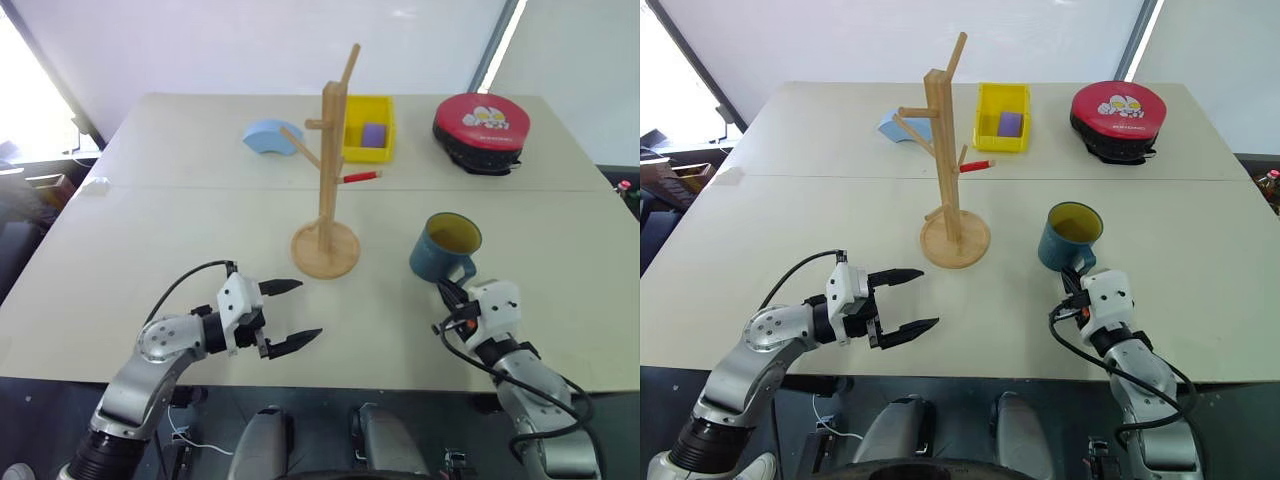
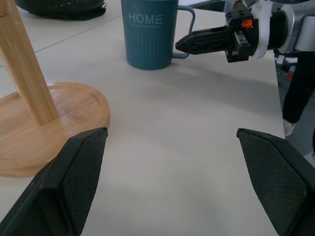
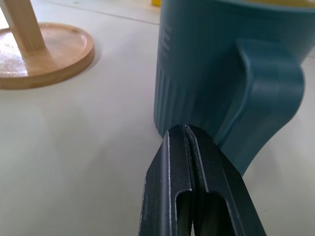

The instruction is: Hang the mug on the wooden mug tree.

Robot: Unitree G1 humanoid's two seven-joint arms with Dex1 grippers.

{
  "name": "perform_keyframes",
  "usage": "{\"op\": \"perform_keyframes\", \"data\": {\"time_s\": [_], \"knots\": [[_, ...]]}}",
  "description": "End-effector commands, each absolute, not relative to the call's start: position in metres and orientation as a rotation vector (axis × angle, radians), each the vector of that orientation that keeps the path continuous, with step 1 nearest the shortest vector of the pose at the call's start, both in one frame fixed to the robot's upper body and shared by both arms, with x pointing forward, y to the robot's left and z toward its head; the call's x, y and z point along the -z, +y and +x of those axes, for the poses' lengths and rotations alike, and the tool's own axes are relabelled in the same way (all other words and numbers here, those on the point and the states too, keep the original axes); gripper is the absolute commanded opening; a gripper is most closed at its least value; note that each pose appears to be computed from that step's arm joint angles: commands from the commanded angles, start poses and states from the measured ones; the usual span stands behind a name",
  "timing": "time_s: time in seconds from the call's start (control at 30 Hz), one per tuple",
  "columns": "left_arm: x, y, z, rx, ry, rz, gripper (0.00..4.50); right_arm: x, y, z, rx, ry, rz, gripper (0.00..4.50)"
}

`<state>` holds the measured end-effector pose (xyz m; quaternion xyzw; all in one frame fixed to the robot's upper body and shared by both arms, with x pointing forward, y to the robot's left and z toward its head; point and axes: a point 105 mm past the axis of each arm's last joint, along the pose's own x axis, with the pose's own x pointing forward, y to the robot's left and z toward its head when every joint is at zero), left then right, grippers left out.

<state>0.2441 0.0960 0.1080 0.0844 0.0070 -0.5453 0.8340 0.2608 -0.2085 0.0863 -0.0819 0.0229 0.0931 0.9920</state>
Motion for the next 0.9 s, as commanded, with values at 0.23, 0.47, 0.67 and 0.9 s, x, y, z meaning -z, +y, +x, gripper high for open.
{"op": "perform_keyframes", "data": {"time_s": [0.23,0.47,0.67,0.9], "knots": [[-0.114,0.088,0.247,1.151,-0.039,0.186,4.50,-0.101,-0.255,0.258,0.016,-0.019,-0.169,0.05],[-0.114,0.080,0.248,1.153,-0.054,0.172,4.50,-0.093,-0.247,0.246,-0.029,0.017,-0.191,0.94],[-0.115,0.078,0.248,1.159,-0.060,0.166,4.50,-0.098,-0.256,0.247,0.046,0.003,-0.197,2.94],[-0.116,0.077,0.249,1.161,-0.069,0.162,4.50,-0.104,-0.260,0.257,0.069,-0.015,-0.182,2.94]]}}
